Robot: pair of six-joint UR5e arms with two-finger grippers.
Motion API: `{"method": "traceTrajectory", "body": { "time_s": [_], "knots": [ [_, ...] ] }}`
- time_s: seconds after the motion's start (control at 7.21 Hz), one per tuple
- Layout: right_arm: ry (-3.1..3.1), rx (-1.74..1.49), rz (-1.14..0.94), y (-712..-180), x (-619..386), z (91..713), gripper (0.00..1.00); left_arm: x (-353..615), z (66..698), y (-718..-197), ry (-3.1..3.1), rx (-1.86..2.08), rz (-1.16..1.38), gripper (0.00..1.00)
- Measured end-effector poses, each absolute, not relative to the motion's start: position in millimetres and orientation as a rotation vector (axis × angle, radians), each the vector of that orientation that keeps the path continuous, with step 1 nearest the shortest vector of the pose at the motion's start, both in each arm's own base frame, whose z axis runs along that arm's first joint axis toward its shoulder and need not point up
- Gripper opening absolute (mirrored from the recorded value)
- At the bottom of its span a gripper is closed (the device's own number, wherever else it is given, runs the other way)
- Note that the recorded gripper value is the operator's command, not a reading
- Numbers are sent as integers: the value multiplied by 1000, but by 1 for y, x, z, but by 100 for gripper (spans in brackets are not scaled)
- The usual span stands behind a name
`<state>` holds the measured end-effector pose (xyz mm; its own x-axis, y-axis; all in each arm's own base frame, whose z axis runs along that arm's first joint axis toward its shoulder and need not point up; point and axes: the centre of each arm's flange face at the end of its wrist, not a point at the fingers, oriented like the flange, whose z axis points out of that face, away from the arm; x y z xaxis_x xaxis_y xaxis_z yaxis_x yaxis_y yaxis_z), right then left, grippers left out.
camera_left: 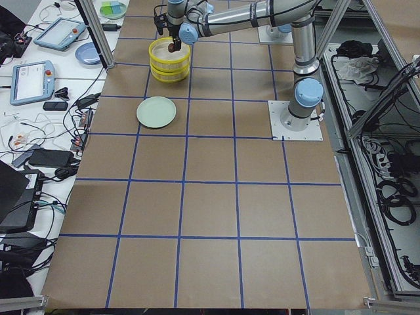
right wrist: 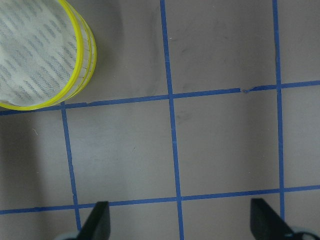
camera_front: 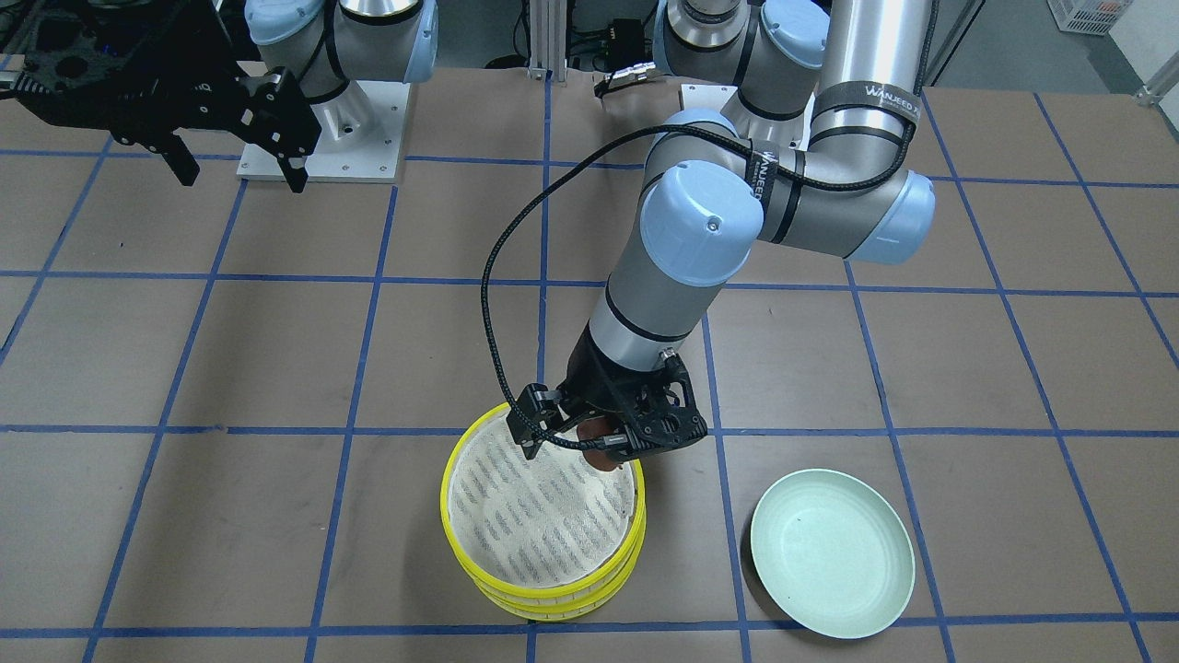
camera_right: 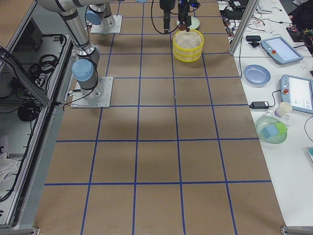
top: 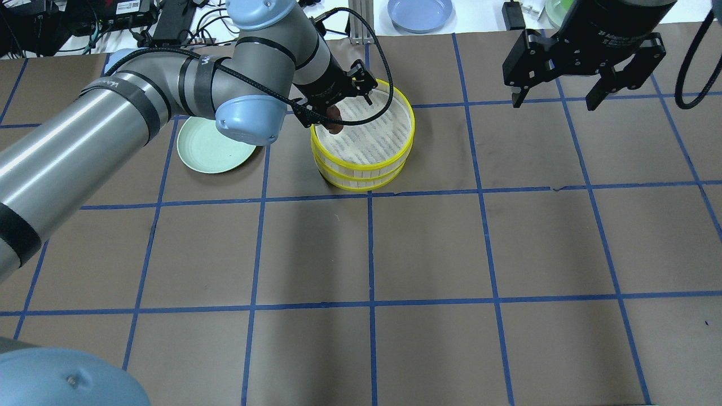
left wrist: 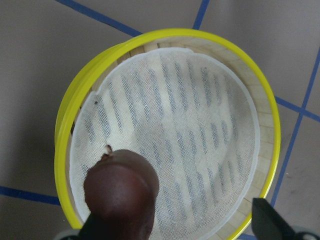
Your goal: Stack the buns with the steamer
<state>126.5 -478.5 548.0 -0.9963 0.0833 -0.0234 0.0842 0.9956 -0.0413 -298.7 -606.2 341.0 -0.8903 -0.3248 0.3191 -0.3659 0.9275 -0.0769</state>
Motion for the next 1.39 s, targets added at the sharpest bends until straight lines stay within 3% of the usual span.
{"method": "traceTrajectory", "body": {
  "time_s": [0.55,1.39],
  "knots": [
    [3129,140,-145,-487,126,546,100,-277,356,-610,-2836,398,245,100],
    [3180,140,-147,-490,121,539,100,-111,473,-584,-3161,129,307,100]
  ]
}}
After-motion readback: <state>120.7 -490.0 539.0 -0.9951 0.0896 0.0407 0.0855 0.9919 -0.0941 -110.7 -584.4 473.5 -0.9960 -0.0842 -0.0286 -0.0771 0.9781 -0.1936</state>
